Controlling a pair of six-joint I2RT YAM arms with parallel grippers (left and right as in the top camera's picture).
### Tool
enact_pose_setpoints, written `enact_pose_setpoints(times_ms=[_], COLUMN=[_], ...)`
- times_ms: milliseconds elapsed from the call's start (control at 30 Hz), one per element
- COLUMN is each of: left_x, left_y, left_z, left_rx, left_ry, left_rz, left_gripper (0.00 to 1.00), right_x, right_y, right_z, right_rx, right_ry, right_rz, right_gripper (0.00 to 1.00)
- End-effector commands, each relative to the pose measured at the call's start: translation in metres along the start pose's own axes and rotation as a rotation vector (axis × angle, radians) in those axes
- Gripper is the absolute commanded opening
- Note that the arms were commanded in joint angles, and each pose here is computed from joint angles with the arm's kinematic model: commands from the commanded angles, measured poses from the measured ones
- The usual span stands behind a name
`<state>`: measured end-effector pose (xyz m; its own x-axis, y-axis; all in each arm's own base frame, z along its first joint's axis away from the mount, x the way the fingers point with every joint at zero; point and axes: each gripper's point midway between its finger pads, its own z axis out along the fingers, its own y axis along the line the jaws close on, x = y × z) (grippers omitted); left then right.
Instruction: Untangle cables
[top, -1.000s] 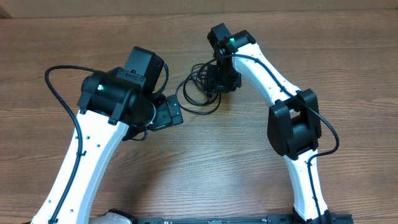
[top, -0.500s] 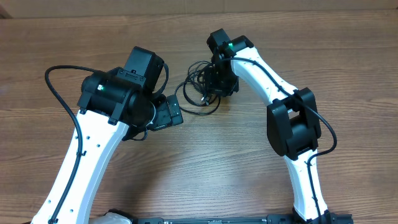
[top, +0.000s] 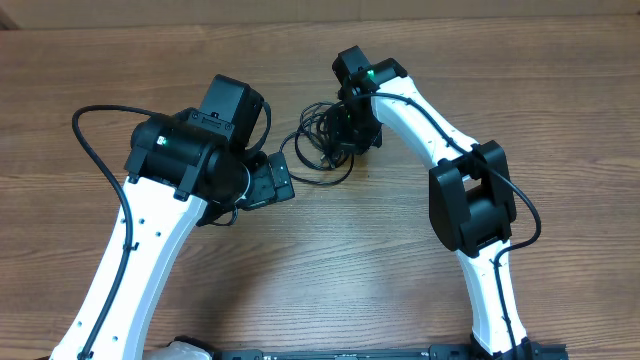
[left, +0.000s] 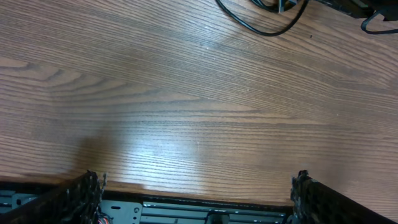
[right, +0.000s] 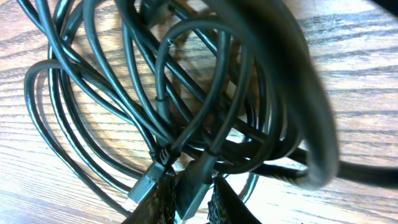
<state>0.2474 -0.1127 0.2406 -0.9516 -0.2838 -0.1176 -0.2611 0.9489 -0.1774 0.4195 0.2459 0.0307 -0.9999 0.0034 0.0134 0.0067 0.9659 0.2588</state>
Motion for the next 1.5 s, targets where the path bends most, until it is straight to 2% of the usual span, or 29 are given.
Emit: enact_pose_setpoints(times_ms=[0,67,100,233,333,533,767,933,1067,1300,1467], left_x=[-0.001,-0.001,-0.001,-0.001,-0.002,-0.003,-0.003,-0.004,-0.004,-0.004,-0.012], left_y=[0.002,0.002,0.002,0.002,0.001,0.000,0.000,0.000,0.000,0.000,0.001], left_z=[0.000,0.000,0.000,0.000,0.000,0.000,0.000,0.000,0.000,0.000,0.000], left_rx=[-0.012,-0.012,-0.012,-0.012,-0.009,-0.005,-0.005,-0.005,-0.005,-0.005,-0.020], left_ry=[-0.010,-0.010,-0.010,-0.010,-0.014,-0.017,-0.018,-0.018,-0.018,-0.019,-0.061], left_rz=[0.022,0.022,0.022,0.022,0.022,0.023,0.023,0.023,0.023,0.023,0.024], left_gripper=[1.00,1.00,1.00,0.99,1.00,1.00,0.99,1.00,1.00,1.00,1.00], right_x=[0.004,0.004,0.004,0.001,-0.006,-0.017,-0.002,0.015,0.025,0.036,0.049], right_y=[-0.007,-0.007,-0.007,-0.006,-0.003,0.018,0.052,0.064,0.068,0.082,0.100], right_z=[0.010,0.010,0.009,0.002,-0.028,-0.114,-0.236,-0.279,-0.298,-0.300,-0.304], right_rx=[0.021,0.021,0.022,0.019,0.011,-0.042,-0.164,-0.238,-0.272,-0.361,-0.469], right_ry=[0.022,0.022,0.022,0.016,-0.006,-0.115,-0.322,-0.394,-0.422,-0.377,-0.328], right_rz=[0.010,0.010,0.010,0.012,0.023,-0.005,-0.147,-0.183,-0.199,-0.225,-0.306], right_gripper=[0.14,0.05,0.04,0.04,0.04,0.04,0.04,0.04,0.04,0.04,0.04])
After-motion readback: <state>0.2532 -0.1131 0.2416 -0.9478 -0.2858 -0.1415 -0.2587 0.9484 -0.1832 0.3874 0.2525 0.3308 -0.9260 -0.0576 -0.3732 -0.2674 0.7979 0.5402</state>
